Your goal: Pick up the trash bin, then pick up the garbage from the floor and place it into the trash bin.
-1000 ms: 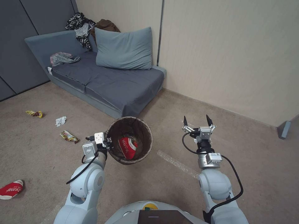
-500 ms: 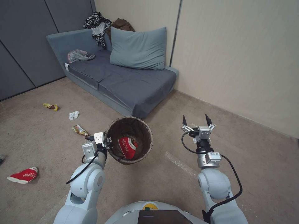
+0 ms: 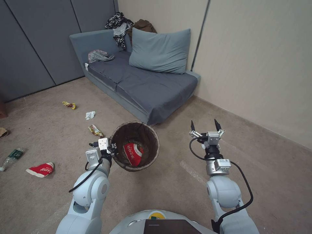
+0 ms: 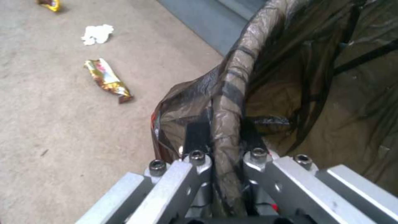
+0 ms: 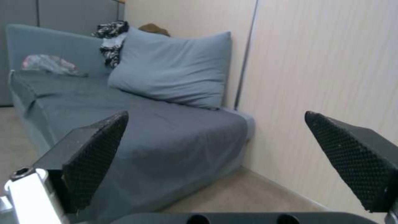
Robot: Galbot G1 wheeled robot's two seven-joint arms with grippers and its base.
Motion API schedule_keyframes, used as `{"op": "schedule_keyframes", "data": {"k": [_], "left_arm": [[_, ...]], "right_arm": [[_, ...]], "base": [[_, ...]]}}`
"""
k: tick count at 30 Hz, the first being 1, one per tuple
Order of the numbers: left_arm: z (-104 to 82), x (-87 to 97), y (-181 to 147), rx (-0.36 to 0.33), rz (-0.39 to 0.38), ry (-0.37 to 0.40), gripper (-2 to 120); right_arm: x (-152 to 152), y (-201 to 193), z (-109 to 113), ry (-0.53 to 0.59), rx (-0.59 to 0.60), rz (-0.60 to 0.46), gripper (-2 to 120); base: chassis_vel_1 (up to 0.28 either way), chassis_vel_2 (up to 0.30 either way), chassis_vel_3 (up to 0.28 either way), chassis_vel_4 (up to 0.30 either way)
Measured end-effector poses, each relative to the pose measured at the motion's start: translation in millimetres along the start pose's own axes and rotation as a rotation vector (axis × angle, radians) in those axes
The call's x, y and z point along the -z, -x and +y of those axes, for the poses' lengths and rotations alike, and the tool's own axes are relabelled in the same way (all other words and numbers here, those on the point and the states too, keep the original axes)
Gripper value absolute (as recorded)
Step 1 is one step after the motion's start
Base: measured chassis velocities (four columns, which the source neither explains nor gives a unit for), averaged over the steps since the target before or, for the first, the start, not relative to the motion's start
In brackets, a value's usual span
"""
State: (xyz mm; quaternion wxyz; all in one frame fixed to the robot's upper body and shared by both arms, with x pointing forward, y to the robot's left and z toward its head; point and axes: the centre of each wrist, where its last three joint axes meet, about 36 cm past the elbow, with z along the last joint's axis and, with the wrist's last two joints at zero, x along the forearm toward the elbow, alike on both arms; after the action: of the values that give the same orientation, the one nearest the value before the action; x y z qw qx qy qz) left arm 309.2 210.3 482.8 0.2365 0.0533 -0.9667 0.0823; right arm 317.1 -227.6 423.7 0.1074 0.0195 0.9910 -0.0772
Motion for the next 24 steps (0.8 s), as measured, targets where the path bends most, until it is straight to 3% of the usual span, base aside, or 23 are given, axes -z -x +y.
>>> {"op": "schedule_keyframes", "data": {"k": [24], "left_arm": [[0.0, 0.2, 1.6, 0.001, -0.001, -0.001, 3]], "right_arm": [[0.5, 2.7, 2.1, 0.001, 0.007, -0.003, 100]], "base": [[0.046, 0.054, 0.049, 0.044]]}}
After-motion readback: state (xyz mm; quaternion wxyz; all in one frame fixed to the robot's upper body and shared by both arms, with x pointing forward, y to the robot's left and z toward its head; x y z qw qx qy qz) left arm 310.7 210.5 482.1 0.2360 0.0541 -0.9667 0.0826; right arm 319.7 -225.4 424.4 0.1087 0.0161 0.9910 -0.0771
